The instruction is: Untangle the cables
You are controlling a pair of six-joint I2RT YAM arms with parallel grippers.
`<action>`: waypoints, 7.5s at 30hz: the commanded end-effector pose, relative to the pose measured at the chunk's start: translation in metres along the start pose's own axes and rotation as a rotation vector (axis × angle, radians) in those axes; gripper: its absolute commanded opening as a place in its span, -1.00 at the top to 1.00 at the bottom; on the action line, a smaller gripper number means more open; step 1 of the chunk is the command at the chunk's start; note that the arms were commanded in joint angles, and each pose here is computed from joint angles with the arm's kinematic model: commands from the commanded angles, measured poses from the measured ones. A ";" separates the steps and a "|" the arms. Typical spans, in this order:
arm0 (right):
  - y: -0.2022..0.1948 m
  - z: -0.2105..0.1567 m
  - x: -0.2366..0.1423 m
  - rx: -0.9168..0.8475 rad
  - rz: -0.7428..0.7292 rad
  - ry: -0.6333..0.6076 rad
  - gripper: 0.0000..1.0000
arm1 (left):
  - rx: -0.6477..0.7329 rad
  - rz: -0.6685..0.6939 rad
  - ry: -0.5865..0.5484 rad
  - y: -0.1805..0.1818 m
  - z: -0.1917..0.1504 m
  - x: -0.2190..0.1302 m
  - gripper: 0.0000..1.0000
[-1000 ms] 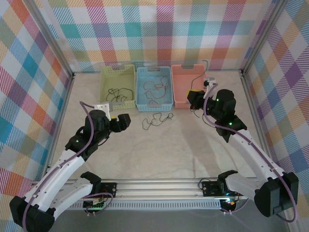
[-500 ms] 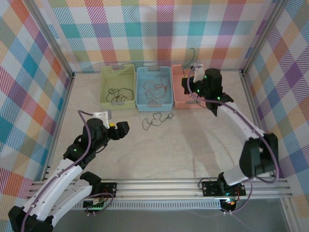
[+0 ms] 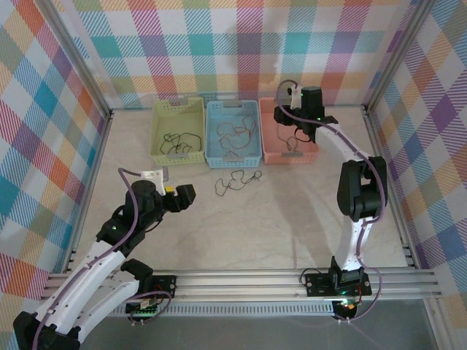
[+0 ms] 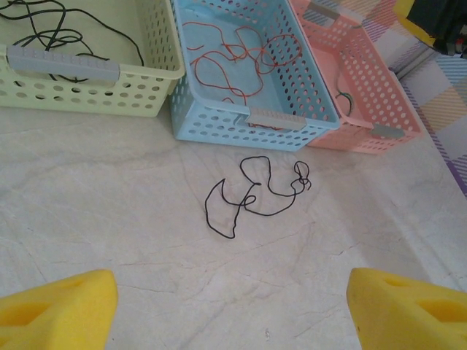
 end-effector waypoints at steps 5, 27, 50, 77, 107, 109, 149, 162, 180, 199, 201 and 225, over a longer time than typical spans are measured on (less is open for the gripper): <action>0.035 0.004 -0.048 -0.038 0.173 -0.103 0.09 | 0.002 -0.034 -0.035 -0.002 0.001 0.000 -0.64; 0.249 -0.129 -0.033 -0.571 0.764 0.280 0.10 | -0.058 0.143 -0.182 0.016 0.006 -0.021 -0.61; 0.270 -0.158 0.031 -0.702 0.669 0.477 0.06 | -0.059 0.130 -0.191 0.017 0.005 -0.024 -0.62; 0.275 -0.141 0.002 -0.878 0.550 0.310 1.00 | -0.048 0.088 -0.143 0.014 0.002 -0.018 -0.61; 0.214 -0.044 -0.150 -0.303 1.044 -0.139 1.00 | 0.058 -0.343 0.232 -0.065 0.024 0.016 -0.71; 0.212 -0.042 -0.152 -0.288 1.063 -0.144 1.00 | 0.093 -0.384 0.207 -0.067 0.024 0.019 -0.70; 0.215 -0.017 -0.163 -0.126 1.296 -0.135 1.00 | 0.179 -0.438 0.186 -0.083 0.004 0.097 -0.61; 0.216 -0.023 -0.166 -0.087 1.343 -0.099 1.00 | 0.131 -0.336 0.097 -0.084 0.015 0.126 -0.68; 0.202 0.012 -0.260 -0.220 1.241 -0.327 1.00 | 0.207 -0.018 0.085 -0.051 0.009 0.132 -0.49; 0.154 0.006 -0.321 -0.220 0.802 -0.485 1.00 | 0.164 0.295 0.041 -0.004 0.033 0.112 0.12; 0.150 0.004 -0.326 -0.216 0.733 -0.493 1.00 | 0.158 0.325 0.032 0.001 0.036 0.109 0.11; 0.132 -0.001 -0.293 -0.166 0.477 -0.408 0.87 | 0.049 0.339 -0.042 0.015 0.048 0.085 0.08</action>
Point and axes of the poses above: each hand's point on the last joint's axis, 136 mm out from that joint toward the fingers, its own x axis out along the fingers, its own y axis along the line the jaws close on, z = x × y, the point moved 10 cm from there along -x, back along the fingers, and after that the axes turned 15 degrees about -x, right-handed, at the moved point
